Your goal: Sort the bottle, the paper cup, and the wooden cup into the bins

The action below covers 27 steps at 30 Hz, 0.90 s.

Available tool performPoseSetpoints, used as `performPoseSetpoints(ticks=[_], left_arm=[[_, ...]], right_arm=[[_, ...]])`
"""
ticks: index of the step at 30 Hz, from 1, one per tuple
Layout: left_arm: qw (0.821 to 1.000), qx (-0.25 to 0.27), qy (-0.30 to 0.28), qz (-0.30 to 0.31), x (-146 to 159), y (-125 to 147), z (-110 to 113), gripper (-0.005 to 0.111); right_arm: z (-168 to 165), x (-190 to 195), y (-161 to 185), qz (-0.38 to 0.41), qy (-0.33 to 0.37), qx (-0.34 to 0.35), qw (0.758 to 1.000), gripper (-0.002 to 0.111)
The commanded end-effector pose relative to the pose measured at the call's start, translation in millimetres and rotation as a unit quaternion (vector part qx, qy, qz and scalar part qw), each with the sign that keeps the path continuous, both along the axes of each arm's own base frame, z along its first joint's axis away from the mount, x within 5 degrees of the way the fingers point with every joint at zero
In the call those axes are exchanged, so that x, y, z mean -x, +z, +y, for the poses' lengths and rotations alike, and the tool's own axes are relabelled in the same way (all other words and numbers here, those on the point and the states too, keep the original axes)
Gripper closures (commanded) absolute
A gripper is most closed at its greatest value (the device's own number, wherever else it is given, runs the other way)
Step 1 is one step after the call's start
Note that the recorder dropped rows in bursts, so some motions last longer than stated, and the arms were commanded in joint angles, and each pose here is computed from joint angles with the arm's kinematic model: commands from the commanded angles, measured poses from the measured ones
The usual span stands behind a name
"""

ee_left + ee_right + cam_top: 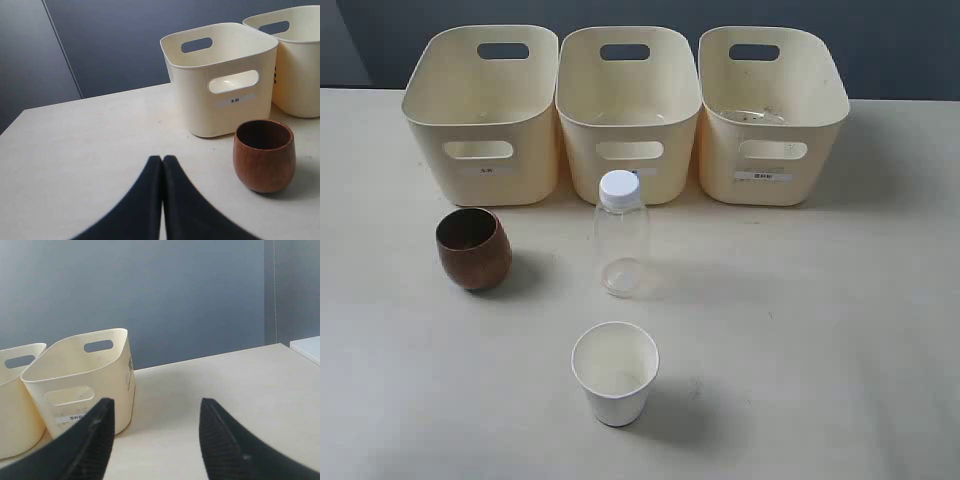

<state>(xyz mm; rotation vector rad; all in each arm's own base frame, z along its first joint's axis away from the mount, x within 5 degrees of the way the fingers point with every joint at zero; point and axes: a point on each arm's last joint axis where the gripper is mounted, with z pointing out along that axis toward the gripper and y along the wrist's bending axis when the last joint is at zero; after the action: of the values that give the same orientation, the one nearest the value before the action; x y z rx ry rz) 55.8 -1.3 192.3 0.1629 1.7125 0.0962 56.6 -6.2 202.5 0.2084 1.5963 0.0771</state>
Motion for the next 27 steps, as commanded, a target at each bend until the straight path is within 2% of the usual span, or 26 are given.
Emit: performPoseSetpoints(ticks=[1,21,27], left_arm=[[1.0,0.001,-0.001,-0.002,0.3,-0.1,-0.2,0.107],[1.0,0.001,-0.001,-0.002,0.3,-0.1,-0.2,0.107],[1.0,0.001,-0.001,-0.002,0.3,-0.1,-0.2,0.107]], right_arm=[[-0.3,0.5,0.2,-0.004,-0.003,0.01,1.0,0.058],[-0.2,0.5,0.2,-0.005,-0.002,0.005,1.0,0.058],[1.7,0.3,4.9,-0.031,0.008,0.007,0.999,0.058]])
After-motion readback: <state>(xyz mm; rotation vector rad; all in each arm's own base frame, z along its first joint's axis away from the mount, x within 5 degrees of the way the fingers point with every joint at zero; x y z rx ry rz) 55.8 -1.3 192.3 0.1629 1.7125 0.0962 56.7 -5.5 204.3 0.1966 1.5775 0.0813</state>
